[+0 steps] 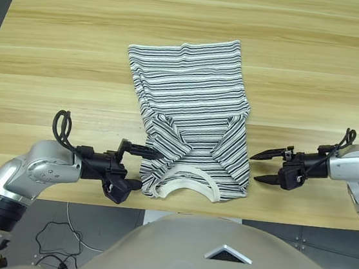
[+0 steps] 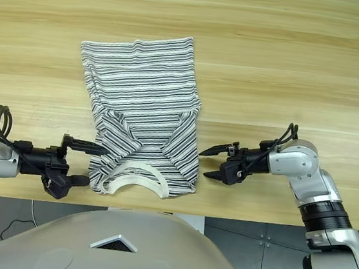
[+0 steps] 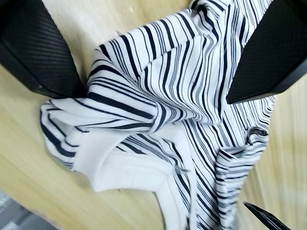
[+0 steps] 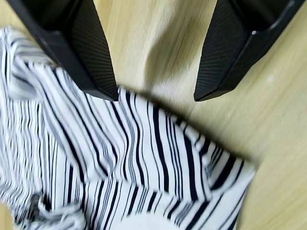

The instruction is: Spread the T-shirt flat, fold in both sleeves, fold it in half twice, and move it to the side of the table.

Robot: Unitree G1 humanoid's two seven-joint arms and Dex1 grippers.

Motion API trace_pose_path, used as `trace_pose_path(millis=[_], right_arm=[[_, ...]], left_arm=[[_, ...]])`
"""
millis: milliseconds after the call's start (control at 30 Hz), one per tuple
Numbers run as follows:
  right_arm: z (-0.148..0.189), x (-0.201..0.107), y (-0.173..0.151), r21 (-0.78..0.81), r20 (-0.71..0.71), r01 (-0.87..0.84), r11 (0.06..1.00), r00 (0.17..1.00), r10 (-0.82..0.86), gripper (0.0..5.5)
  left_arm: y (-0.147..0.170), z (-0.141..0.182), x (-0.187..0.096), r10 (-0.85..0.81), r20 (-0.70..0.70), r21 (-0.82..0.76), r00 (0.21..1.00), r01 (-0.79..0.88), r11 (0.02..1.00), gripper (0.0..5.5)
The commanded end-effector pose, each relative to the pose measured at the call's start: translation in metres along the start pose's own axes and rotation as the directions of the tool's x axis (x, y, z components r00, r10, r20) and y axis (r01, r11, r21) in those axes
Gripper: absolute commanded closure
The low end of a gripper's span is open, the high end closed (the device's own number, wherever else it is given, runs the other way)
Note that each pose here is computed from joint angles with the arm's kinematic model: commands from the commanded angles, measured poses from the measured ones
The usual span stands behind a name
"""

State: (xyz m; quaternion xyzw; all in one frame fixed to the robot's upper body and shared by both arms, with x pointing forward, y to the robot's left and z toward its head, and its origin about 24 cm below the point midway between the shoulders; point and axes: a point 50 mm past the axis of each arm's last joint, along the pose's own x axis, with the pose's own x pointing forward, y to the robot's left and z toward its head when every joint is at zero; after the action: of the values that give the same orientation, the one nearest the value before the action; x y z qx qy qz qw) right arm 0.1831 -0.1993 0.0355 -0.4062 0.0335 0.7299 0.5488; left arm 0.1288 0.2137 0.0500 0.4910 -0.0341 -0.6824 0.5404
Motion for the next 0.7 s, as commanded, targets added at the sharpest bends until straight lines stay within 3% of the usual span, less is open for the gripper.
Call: trace_pose_path(millis=[33, 233, 467, 700], right_arm=[[-0.002, 0.016, 0.013, 0.012, 0.000, -0.081, 0.997, 0.997, 0.081, 2.57], [0.000, 0.023, 0.017, 0.021, 0.032, -0.107, 0.994, 0.994, 0.106, 2.57], [0.005, 0.026, 0.023, 0.067, 0.093, -0.154, 0.986, 0.985, 0.147, 4.00], [0.007, 0.026, 0.022, 0.078, 0.106, -0.145, 0.986, 0.985, 0.136, 5.17]], left_arm=[[-0.015, 0.000, 0.014, -0.051, 0.023, -0.053, 0.998, 0.052, 0.997, 0.00], [-0.015, 0.001, 0.017, -0.040, 0.036, -0.067, 0.999, 0.042, 0.997, 0.00], [-0.015, -0.001, 0.013, -0.041, 0.032, -0.101, 0.999, 0.044, 0.994, 1.13], [-0.043, -0.010, 0.014, -0.063, 0.022, -0.148, 0.998, 0.066, 0.987, 2.15]])
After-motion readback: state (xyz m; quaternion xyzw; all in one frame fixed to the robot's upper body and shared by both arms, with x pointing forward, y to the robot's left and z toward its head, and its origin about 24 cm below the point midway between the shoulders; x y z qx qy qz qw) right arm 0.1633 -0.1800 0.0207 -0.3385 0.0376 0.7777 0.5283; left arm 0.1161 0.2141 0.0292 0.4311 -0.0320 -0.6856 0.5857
